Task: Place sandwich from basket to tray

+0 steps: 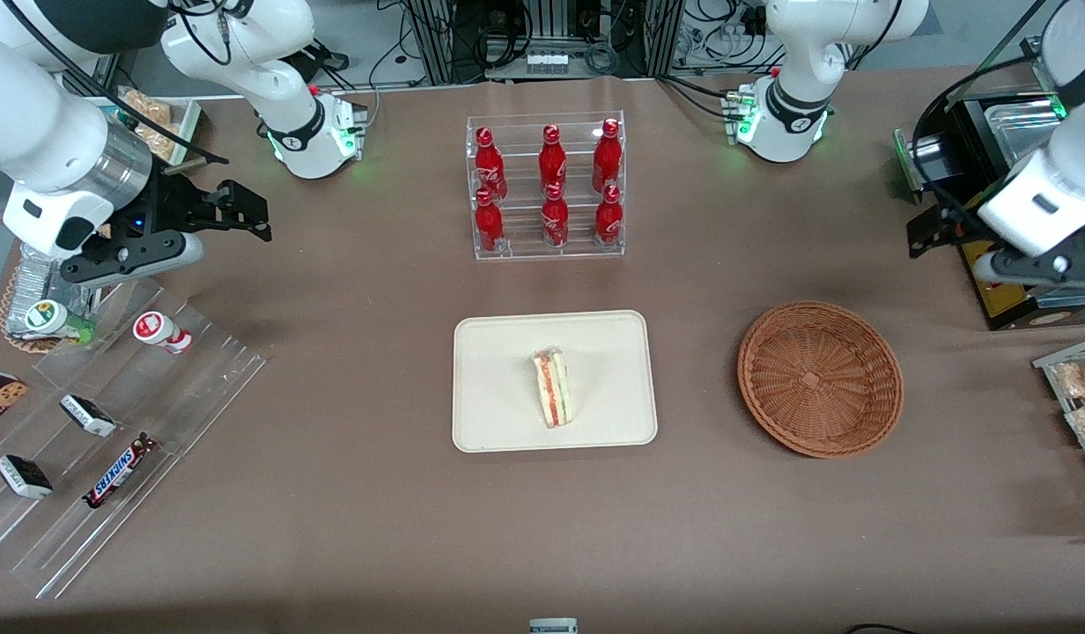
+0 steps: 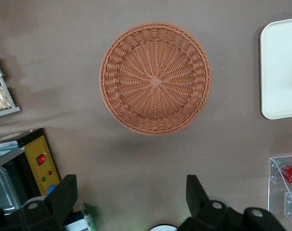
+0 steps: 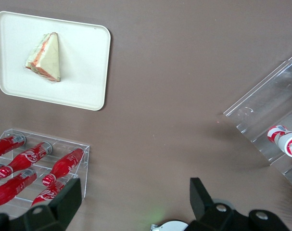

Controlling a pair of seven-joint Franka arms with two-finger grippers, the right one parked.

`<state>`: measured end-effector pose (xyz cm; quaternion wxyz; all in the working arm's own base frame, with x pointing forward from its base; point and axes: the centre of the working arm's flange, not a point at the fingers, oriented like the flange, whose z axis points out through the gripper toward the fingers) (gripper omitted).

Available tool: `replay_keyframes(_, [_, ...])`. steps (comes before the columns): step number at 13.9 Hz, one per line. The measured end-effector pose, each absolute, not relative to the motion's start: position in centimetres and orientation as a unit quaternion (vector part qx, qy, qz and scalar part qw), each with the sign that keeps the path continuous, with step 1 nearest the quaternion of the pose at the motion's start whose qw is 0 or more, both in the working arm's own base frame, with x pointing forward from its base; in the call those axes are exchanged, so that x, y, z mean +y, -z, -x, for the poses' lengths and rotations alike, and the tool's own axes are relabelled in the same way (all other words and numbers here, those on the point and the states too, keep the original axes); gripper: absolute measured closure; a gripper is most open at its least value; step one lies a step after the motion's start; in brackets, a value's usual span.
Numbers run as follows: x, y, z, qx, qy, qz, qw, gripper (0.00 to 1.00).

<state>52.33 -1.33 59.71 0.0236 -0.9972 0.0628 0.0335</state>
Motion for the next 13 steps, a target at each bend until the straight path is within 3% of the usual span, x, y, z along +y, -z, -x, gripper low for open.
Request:
replay_keyframes(3, [0.3,-63.5,-51.7,0.055,0.004,0.998,0.020,0.00])
replay_keyframes(5, [0.2,-64.0,-52.2,0.057,0.010,0.998,0.020,0.00])
replay_keyframes(13, [-1.2,-61.4,-53.9,0.087,-0.034,0.996,0.014,0.00])
